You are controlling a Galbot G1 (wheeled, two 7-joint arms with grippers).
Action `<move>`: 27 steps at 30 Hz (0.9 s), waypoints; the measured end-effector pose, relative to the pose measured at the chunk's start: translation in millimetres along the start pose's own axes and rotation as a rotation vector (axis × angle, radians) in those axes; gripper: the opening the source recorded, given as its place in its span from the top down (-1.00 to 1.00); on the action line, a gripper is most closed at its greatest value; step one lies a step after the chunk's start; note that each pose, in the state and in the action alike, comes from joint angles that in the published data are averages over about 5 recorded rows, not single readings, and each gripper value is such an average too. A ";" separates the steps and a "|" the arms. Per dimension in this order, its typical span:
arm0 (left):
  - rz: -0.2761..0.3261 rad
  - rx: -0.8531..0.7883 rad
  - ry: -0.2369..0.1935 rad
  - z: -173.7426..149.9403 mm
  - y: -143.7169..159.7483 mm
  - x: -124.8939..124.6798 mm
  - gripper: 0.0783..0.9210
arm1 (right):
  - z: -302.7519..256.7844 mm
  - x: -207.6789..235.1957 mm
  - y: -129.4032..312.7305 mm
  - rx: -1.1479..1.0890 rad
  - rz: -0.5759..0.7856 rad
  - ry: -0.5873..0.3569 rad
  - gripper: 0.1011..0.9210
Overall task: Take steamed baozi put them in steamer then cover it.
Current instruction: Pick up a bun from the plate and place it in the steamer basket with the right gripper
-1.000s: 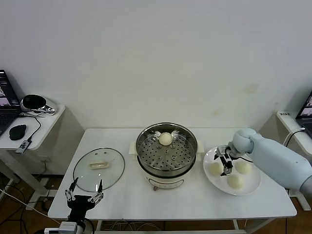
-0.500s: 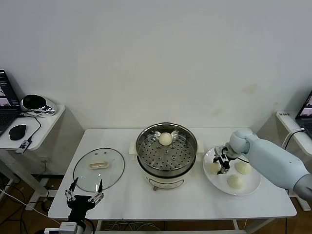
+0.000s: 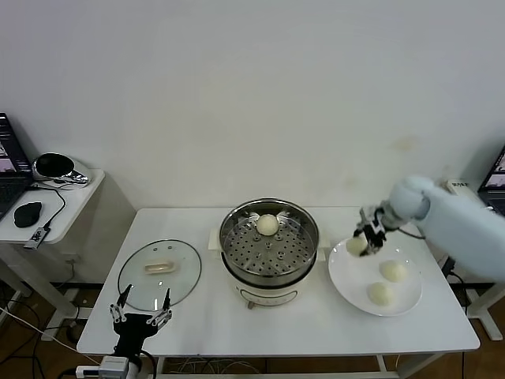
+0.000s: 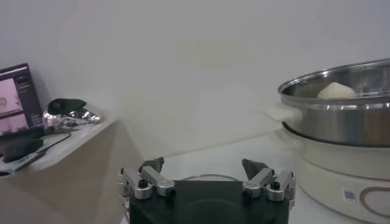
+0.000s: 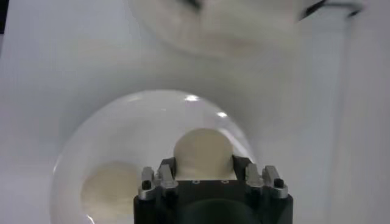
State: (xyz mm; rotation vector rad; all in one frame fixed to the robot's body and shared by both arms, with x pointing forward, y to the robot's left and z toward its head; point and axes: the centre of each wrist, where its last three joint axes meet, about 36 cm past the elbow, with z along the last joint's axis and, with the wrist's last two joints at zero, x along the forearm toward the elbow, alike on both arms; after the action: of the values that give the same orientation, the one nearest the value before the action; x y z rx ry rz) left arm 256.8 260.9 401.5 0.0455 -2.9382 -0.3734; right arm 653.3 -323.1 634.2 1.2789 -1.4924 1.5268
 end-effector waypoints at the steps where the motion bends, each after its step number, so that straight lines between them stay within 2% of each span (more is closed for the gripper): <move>1: 0.000 -0.001 0.000 -0.1 0.7 -0.5 -0.77 | -9.3 9.4 -5.5 0.007 0.012 -0.012 -0.19; 5: -0.003 -0.003 -0.002 -1.1 3.3 -1.3 -0.77 | -51.4 31.7 -23.4 0.030 0.038 -0.066 -0.20; 9: -0.009 0.001 -0.005 -2.6 4.9 -1.8 -0.77 | -99.6 31.2 -35.9 0.046 0.031 -0.113 -0.20; 18: -0.025 0.014 0.000 -1.7 4.6 -1.9 -0.77 | -200.1 -8.0 -48.1 0.054 -0.023 -0.146 -0.20; 27: -0.031 0.024 -0.002 -2.9 2.6 -0.7 -0.77 | -255.9 -54.9 -42.8 0.006 -0.074 -0.115 -0.20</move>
State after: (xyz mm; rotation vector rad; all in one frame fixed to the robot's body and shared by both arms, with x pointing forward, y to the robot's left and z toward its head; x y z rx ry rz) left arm 258.0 262.7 404.8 0.0942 -2.9467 -0.3435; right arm 659.0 -58.0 628.5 1.4312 -1.4957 1.4327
